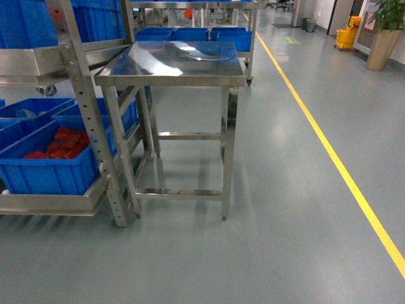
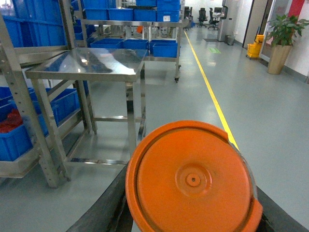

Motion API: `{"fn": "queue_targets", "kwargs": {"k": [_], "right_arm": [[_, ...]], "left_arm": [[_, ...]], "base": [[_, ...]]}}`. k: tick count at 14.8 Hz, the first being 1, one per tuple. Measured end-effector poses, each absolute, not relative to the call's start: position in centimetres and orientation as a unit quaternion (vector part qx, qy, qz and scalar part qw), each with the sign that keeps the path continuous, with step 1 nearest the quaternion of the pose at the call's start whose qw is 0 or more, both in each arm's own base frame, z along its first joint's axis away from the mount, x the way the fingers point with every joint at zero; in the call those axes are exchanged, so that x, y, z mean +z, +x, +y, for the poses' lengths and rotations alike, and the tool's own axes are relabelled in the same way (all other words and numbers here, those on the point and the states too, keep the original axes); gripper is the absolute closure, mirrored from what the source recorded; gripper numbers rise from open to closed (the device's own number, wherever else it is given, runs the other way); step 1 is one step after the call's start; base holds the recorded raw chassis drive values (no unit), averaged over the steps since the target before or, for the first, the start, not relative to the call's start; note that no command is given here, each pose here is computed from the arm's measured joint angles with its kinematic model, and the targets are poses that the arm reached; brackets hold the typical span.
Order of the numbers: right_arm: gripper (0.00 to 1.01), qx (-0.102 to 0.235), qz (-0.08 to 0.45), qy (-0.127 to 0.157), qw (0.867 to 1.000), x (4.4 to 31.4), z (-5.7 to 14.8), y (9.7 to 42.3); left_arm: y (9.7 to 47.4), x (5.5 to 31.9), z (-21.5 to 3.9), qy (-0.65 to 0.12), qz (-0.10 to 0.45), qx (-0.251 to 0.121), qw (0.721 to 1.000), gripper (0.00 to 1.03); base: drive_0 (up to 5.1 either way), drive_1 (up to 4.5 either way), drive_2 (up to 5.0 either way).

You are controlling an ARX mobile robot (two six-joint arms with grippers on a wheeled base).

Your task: Sort blue parts and orange caps into right shelf containers

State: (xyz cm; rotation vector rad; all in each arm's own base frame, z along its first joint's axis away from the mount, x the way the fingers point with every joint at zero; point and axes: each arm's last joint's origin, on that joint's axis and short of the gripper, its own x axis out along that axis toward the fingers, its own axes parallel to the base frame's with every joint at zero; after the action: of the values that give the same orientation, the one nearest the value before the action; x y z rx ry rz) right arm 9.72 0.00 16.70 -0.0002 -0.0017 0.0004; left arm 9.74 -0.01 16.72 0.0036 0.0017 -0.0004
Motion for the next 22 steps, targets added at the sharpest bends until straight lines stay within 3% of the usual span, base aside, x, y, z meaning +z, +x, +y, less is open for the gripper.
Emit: {"fn": "queue_targets", "kwargs": {"k": [22], "right_arm": [[0.56,-0.001,-0.001,0.0,1.0,16.7,-0.01,9.72]], "left_arm": [[9.74,16.77,-0.01,0.002,-0.002,-0.001,1.0,0.59]], "base": [[-0.1,4.18,-4.3]]}}
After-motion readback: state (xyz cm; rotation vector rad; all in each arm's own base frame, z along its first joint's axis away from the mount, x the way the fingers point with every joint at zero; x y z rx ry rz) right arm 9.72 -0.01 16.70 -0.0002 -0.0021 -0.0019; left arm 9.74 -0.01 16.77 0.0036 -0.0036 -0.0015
